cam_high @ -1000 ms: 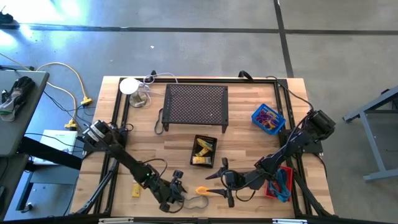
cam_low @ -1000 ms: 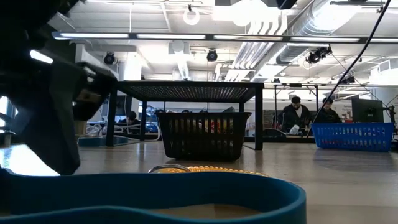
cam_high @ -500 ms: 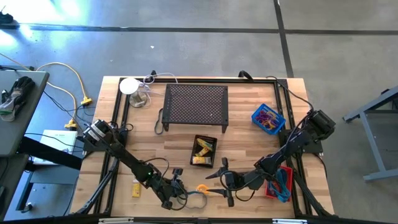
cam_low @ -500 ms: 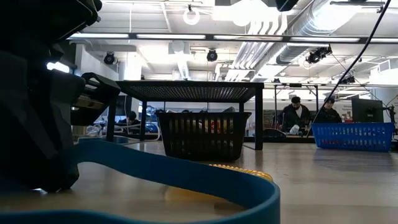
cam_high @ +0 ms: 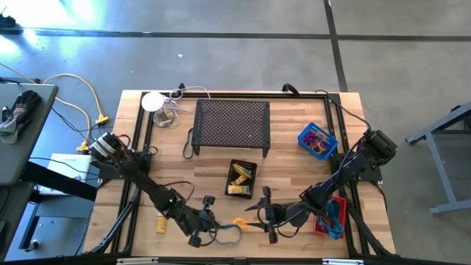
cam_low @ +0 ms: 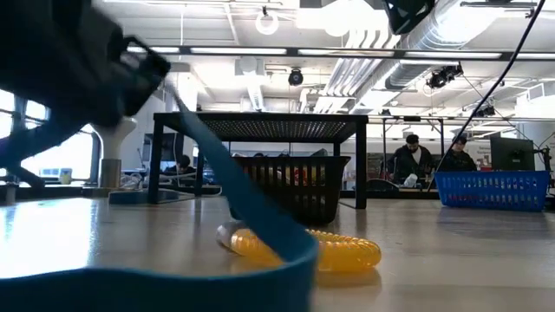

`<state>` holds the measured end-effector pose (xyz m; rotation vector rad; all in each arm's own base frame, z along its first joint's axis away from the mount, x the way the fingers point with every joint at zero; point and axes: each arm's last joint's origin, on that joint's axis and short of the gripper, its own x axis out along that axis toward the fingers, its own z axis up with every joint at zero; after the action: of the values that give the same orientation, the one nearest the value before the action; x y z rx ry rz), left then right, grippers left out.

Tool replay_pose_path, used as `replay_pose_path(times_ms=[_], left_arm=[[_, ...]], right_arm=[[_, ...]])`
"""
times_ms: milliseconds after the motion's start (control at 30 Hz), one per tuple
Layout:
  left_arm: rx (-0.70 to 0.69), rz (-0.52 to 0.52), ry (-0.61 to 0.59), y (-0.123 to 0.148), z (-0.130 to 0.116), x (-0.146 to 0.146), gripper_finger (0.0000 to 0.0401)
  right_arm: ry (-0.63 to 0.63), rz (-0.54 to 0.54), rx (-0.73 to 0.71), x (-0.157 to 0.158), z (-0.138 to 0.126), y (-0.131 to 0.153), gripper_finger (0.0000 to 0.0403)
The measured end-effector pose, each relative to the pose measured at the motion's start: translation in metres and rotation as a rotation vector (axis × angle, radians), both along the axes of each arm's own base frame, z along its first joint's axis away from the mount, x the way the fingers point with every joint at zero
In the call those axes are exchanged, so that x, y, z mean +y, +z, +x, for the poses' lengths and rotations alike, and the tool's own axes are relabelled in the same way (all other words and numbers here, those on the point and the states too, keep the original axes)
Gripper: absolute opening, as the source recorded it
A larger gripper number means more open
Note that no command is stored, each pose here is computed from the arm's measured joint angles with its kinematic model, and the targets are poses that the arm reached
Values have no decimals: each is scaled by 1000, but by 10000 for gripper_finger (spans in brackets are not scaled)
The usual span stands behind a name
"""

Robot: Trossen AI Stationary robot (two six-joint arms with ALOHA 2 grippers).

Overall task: Pick & Place Office Desk Supplies
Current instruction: Put the blue rubber band into the orange bin

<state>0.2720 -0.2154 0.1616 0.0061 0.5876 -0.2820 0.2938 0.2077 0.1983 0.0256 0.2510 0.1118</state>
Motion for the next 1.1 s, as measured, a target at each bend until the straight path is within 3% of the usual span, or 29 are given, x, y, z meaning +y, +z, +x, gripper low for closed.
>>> replay_pose_path(times_ms=[167,367,633,733,1100], left_arm=[[-115,-53,7,24,5,7,1],[-223,-112,30,37,15,14,1],[-330,-187,57,50,24,20,1],[-366,-211,72,54,27,23,1],[-405,-235,85,58,31,28,1]], right_arm=[[-17,13,3,-16,11,0,200],[142,95,-2,-25,21,4,199],[106,101,-15,-39,29,5,189],[97,110,-11,-44,32,5,188],[247,213,36,-54,37,4,187]])
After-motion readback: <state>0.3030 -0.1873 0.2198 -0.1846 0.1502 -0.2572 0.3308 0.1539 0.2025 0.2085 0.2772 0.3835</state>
